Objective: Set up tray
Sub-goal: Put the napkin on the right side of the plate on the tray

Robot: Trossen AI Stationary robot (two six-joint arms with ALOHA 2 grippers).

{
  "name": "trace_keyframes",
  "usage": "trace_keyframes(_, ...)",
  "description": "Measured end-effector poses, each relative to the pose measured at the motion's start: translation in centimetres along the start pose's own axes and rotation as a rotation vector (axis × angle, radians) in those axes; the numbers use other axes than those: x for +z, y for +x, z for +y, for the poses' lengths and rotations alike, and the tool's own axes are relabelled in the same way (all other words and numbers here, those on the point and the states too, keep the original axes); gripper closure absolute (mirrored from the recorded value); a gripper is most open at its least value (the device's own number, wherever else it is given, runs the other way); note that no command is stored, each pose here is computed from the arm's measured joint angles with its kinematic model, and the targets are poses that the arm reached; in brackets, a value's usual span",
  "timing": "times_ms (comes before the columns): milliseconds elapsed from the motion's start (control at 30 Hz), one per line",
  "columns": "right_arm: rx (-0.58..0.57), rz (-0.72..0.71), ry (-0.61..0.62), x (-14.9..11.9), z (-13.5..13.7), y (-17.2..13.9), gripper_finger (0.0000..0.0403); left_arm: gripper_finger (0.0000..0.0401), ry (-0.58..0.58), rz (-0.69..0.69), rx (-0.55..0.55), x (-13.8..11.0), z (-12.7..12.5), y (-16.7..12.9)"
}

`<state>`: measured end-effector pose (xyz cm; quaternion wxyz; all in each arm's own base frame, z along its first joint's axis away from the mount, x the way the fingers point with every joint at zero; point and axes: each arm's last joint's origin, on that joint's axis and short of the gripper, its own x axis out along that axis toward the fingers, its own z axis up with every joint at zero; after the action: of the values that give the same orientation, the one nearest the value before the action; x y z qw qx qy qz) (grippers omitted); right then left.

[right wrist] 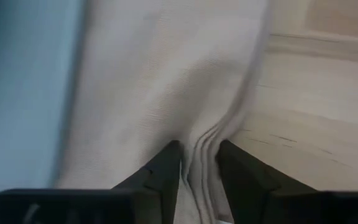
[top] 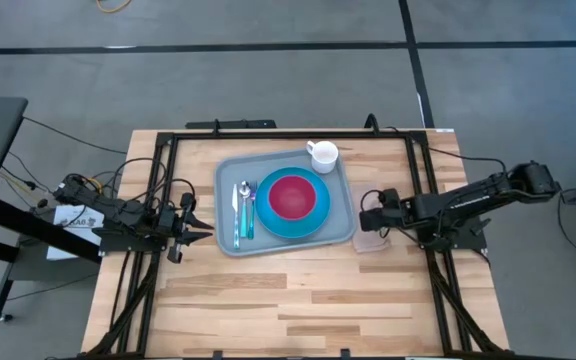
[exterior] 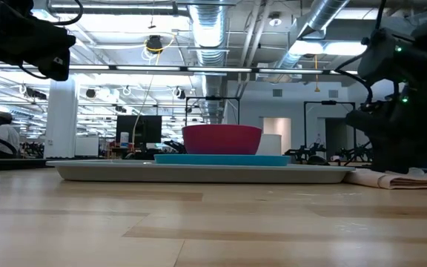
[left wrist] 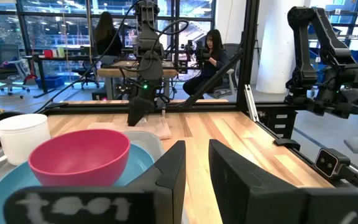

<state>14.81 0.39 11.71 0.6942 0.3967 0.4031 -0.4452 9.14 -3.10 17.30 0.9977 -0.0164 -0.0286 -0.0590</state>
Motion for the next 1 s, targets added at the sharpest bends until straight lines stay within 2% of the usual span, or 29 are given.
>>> trace_keyframes(133, 0.027, -0.009, -0.009, 0.0, 0.5, 0.3, 0.0319, 0.0342, 0.000, 0.000, 0.000, 0.0, 0.0, 0.0)
trace_keyframes(333, 0.036, -0.025, -0.049, 0.1, 0.5, 0.1, 0.0391, 0.0342, 0.000, -0.001, 0.000, 0.0, 0.0, 0.0)
trace_keyframes(500, 0.061, -0.071, -0.057, 0.9, 1.2, -1.6, 0.0392, 0.0342, -0.001, -0.002, 0.000, 0.0, 0.0, 0.0)
trace_keyframes(633, 0.044, -0.214, -0.085, 2.4, 2.1, -4.1, 0.0396, 0.0342, -0.001, -0.003, 0.000, 0.0, 0.0, 0.0)
trace_keyframes(767, 0.129, -0.384, -0.105, 4.0, 4.1, -6.4, 0.0396, 0.0342, -0.001, -0.003, 0.000, 0.0, 0.0, 0.0)
trace_keyframes(867, 0.206, -0.456, -0.143, 4.9, 5.4, -7.1, 0.0399, 0.0342, -0.002, -0.004, 0.000, 0.0, 0.0, 0.0)
trace_keyframes(1000, 0.220, -0.501, -0.185, 5.5, 6.3, -6.6, 0.0399, 0.0342, -0.002, -0.004, 0.000, 0.0, 0.0, 0.0)
